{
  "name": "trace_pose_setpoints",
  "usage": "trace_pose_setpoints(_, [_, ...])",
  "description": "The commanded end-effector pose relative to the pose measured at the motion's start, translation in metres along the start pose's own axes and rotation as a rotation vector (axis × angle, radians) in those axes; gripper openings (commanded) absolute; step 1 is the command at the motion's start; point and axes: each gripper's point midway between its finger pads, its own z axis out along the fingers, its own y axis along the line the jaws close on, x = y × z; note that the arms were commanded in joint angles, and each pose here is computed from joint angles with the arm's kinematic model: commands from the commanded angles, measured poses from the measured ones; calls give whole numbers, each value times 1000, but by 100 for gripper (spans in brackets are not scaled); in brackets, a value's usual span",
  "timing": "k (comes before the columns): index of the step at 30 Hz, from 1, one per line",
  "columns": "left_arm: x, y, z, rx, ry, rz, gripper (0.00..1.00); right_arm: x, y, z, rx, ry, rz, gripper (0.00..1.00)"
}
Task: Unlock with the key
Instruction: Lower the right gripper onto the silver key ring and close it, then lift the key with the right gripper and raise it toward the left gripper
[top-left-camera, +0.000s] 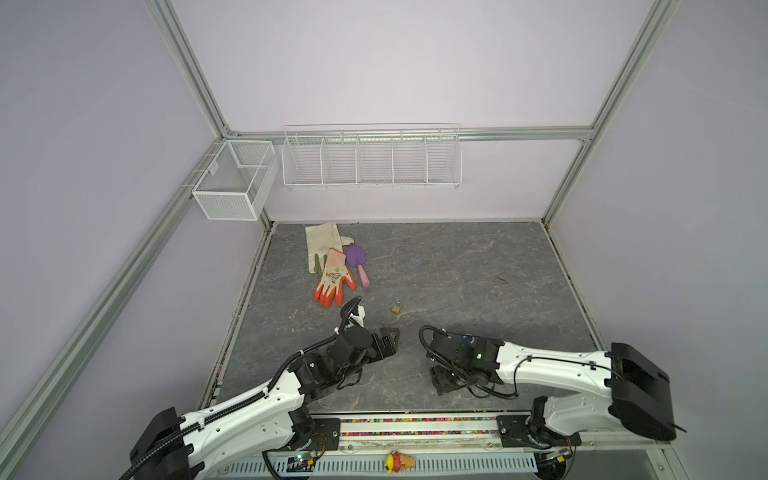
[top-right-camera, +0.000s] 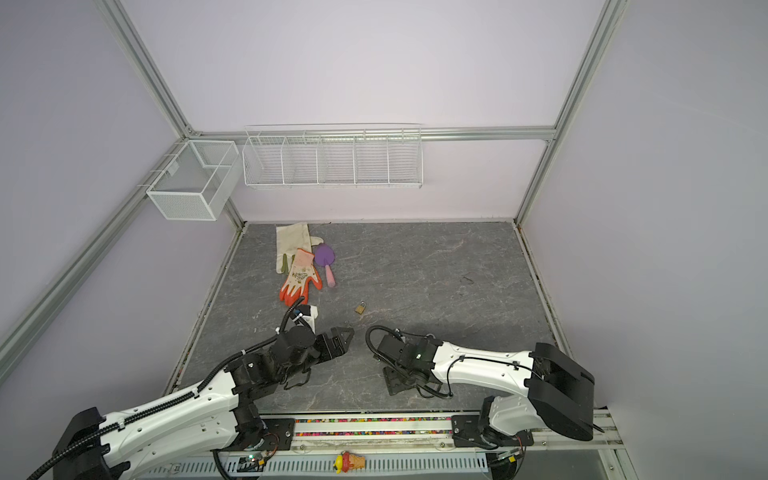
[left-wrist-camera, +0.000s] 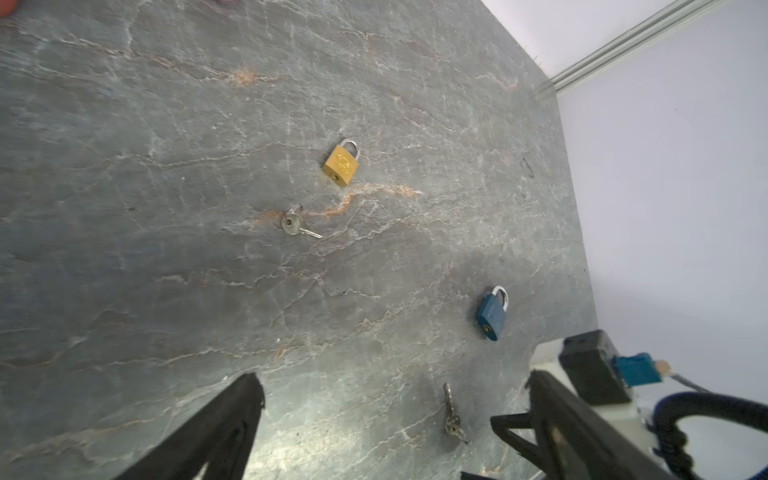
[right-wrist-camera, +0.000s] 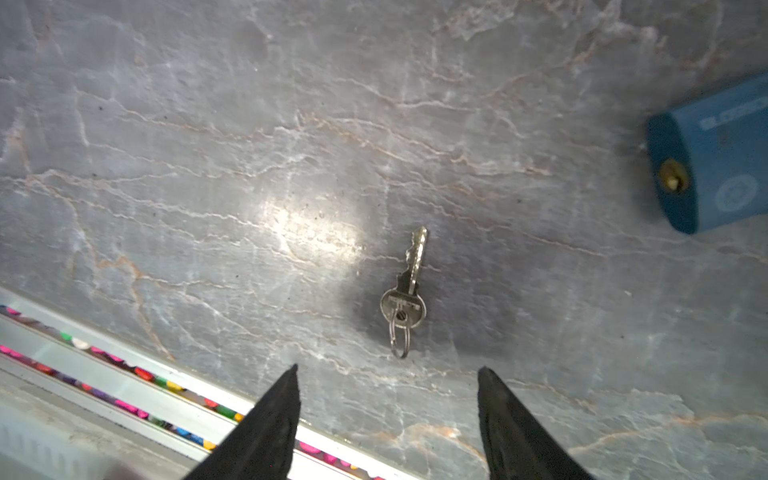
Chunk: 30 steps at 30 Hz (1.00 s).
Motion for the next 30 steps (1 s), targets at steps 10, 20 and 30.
trace_pose_setpoints(10, [-4,-18,3,52,-10,-26,99,-1,-8,14,97,8,-53,37])
trace_pose_setpoints(20, [-4,-18,4,51,-8,-24,99,-3,-8,16,104,6,-78,28])
trace_pose_setpoints(30, [-4,-19,5,53,-9,-19,99,-3,-7,22,110,14,-97,22])
